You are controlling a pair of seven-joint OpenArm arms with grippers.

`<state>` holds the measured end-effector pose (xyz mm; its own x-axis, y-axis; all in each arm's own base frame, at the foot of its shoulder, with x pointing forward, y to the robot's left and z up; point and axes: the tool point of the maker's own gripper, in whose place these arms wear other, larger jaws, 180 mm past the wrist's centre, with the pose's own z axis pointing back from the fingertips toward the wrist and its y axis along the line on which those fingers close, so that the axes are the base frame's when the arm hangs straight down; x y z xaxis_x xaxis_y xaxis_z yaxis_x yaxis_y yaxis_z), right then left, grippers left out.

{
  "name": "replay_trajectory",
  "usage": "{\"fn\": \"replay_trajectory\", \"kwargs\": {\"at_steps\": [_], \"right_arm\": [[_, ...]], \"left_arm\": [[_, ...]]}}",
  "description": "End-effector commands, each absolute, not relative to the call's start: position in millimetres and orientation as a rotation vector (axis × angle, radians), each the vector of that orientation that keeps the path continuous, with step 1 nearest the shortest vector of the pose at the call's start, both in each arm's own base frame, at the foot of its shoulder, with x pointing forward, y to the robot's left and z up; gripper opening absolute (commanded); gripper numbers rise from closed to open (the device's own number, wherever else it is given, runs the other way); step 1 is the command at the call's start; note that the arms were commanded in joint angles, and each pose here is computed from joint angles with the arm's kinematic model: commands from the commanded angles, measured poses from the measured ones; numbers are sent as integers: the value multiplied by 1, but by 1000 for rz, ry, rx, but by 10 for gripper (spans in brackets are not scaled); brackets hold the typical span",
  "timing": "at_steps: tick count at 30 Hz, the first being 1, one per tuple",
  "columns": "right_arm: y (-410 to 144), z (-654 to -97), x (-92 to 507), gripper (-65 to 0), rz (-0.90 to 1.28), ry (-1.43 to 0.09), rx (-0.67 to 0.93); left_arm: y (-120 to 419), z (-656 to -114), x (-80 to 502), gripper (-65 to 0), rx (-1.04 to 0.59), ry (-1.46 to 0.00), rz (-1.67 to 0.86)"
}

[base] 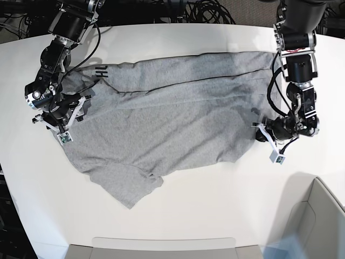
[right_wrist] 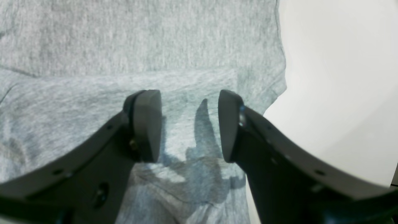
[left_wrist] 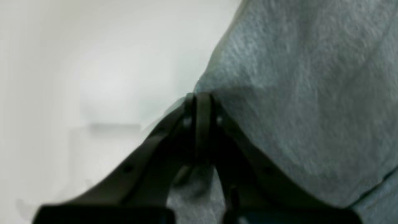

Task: Fold the T-shirt properly
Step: 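Move both grippers to the shirt's side edges and grasp the fabric, then pull the side fabric with the left gripper to straighten the shirt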

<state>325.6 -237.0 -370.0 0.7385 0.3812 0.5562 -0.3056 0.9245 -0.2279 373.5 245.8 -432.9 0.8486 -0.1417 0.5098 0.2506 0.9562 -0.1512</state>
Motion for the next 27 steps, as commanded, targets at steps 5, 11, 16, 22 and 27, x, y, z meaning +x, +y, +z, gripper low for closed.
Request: {"fn": "replay_trajectory", "kwargs": {"at_steps": [5,11,16,22,27], "right_arm": [[-239,-355,336,-358,398,-685,-140],[-239,-355,336,-358,398,-685,-140],[-239,-357,335,-358,398,-680,-139],[-239,-357,335,-358,398,-680,-139],[-239,-357,335,-358,398,-679,-139]], "left_arm": [[268,-406,380,-650,-121,-521,-237],[282,-353,383,-650,-19,-626,-260],[260,-334,366,-650,34,-657,-342],[220,-355,322,-650,19,-606,-458],[179,-377,274,-650,-30,-547,-601]]}}
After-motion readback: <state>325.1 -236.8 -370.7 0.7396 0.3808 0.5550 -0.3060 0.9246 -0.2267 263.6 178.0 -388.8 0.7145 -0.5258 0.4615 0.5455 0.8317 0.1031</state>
